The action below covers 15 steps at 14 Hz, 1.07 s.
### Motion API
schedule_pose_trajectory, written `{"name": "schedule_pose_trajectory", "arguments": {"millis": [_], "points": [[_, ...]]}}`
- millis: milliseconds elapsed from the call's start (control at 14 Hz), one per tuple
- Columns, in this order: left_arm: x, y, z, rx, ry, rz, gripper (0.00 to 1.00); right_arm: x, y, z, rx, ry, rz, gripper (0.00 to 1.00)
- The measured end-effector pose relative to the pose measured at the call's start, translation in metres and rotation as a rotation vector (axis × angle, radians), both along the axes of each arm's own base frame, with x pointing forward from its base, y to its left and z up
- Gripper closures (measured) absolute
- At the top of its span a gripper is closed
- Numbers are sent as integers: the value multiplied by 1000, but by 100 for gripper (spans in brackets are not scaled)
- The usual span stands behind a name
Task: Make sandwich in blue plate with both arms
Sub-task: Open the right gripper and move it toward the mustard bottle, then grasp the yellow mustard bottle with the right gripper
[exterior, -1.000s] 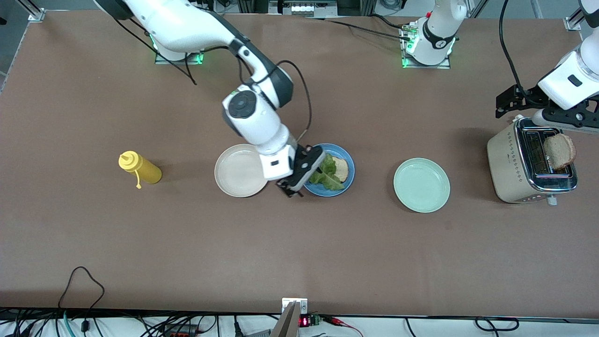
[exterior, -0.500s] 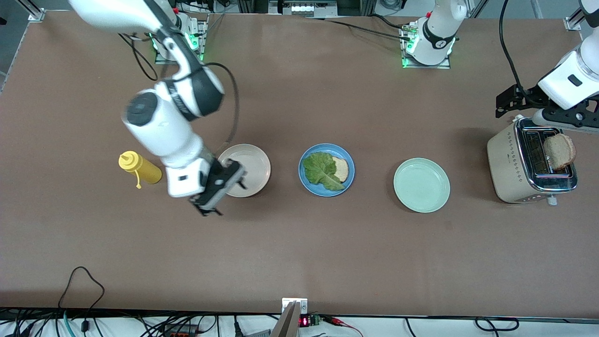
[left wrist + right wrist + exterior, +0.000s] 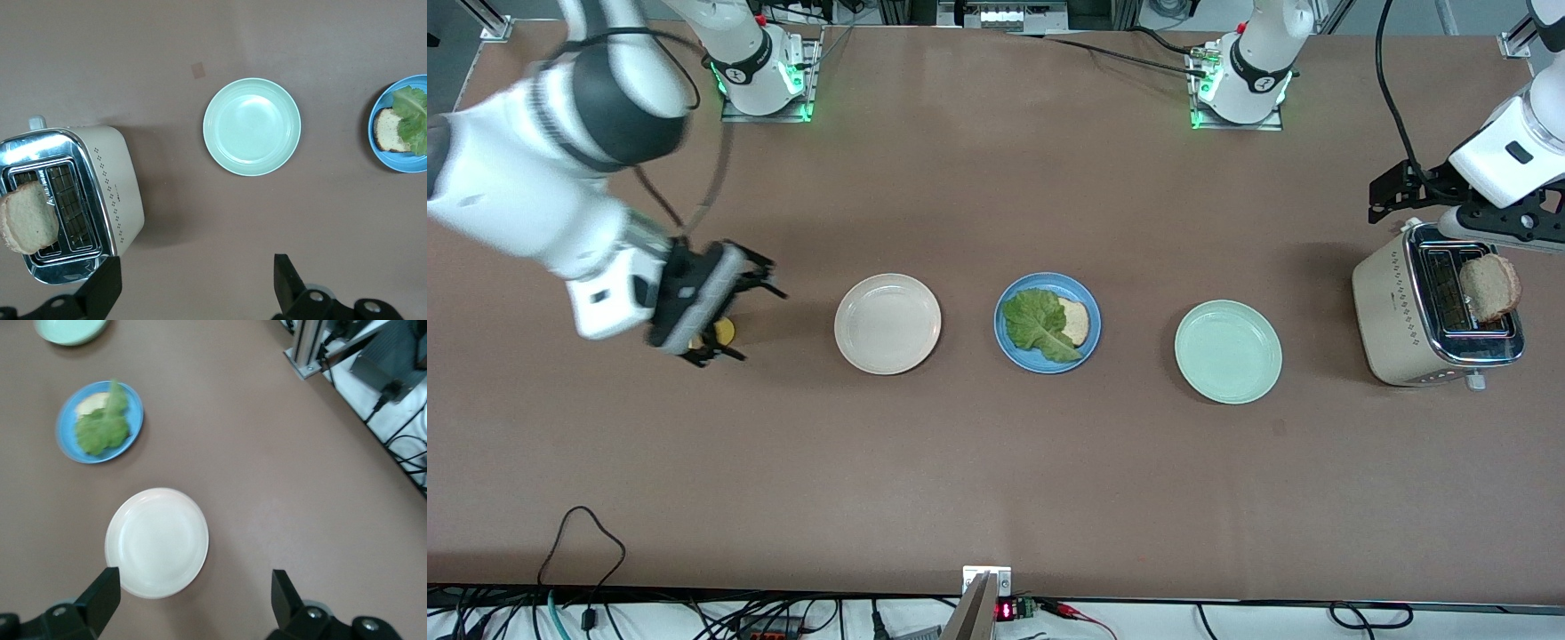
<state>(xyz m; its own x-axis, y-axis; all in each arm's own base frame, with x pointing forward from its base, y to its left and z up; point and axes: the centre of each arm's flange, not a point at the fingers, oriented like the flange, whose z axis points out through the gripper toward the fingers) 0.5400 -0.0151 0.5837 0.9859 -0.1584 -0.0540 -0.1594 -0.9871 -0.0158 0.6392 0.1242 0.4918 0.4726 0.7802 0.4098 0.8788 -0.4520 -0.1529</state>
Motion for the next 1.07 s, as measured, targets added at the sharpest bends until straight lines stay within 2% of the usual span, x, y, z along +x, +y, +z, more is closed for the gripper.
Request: {"name": "schedule_pose_trajectory", "arguments": {"millis": [143,429,714,1071], "points": [[-1,0,0,0,5,0,0,2,-68,-10,134,5,58,0],[-1,0,-1,0,7,0,0,-11,-182,-41,372,7,114,0],[-1,1,-1,0,12,1,0,-29,-261,-88,590,-73,182,0],[-2,2,-1,0,19,4,0,-62,-330,-200,848,-181,261,0]]}}
